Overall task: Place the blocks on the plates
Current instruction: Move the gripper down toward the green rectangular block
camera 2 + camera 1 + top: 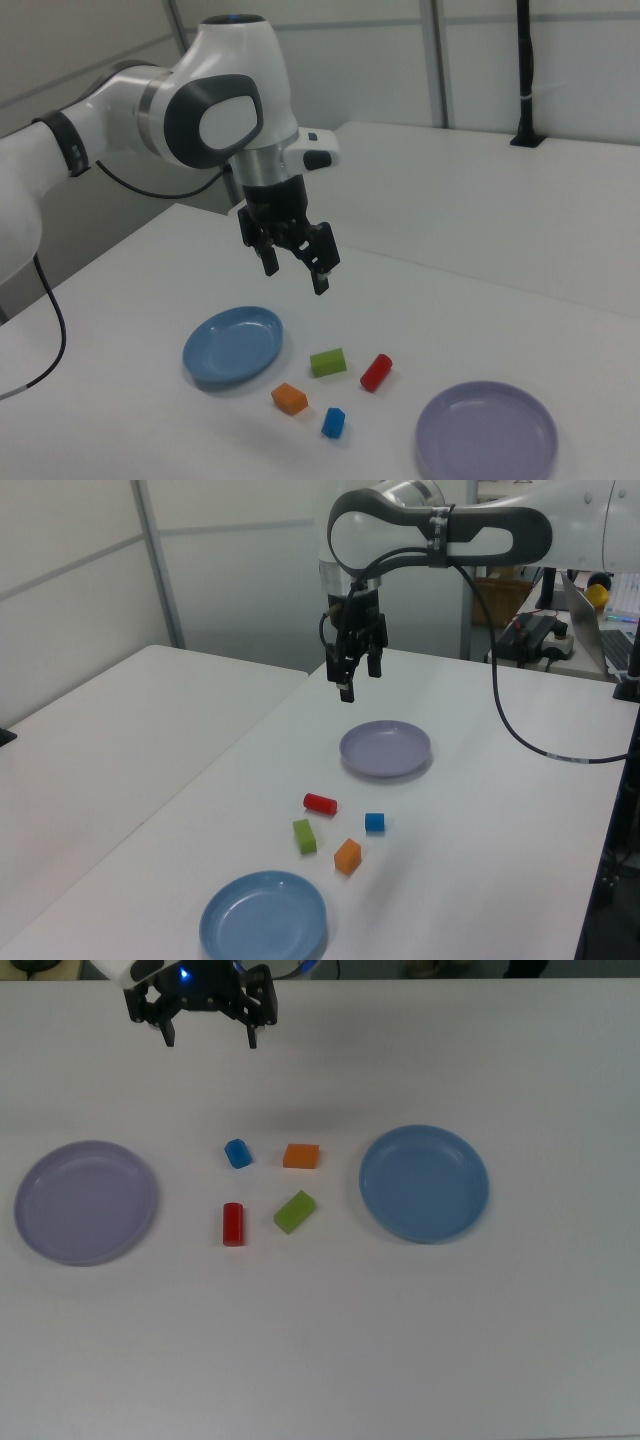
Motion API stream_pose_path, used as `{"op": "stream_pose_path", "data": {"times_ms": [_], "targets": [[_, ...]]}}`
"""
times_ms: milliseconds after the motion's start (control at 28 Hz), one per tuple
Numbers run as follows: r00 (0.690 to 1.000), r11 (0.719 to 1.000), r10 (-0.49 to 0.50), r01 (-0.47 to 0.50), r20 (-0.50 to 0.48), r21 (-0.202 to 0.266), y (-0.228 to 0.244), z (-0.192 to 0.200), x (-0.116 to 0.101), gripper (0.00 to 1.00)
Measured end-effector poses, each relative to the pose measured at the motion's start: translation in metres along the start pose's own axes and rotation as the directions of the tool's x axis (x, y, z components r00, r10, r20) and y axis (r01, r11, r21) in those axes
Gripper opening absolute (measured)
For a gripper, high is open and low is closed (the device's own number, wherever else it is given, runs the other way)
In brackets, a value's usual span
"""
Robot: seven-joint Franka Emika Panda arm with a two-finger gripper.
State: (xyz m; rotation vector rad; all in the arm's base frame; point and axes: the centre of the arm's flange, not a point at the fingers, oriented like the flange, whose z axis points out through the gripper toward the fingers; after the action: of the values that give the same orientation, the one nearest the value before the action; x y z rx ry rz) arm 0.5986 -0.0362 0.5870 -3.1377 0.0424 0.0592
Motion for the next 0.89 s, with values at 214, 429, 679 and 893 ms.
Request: {"op": "stream_pose_path", "data": {"times_ms": [214, 429, 679, 893], "targets": [[1.000, 1.000, 0.012, -0.012, 0.008, 0.000, 0.001, 0.006, 0.003, 1.00], [0.999, 1.000, 0.021, -0.022, 0.046, 0.001, 0.001, 0.029, 0.013, 1.00], [0.994, 1.000, 0.010, -0.011, 0.111, 0.002, -0.006, 0.076, 0.032, 1.00], [0.998, 1.000, -0.021, 0.021, 0.065, 0.006, -0.042, 0.114, 0.057, 1.00]]}}
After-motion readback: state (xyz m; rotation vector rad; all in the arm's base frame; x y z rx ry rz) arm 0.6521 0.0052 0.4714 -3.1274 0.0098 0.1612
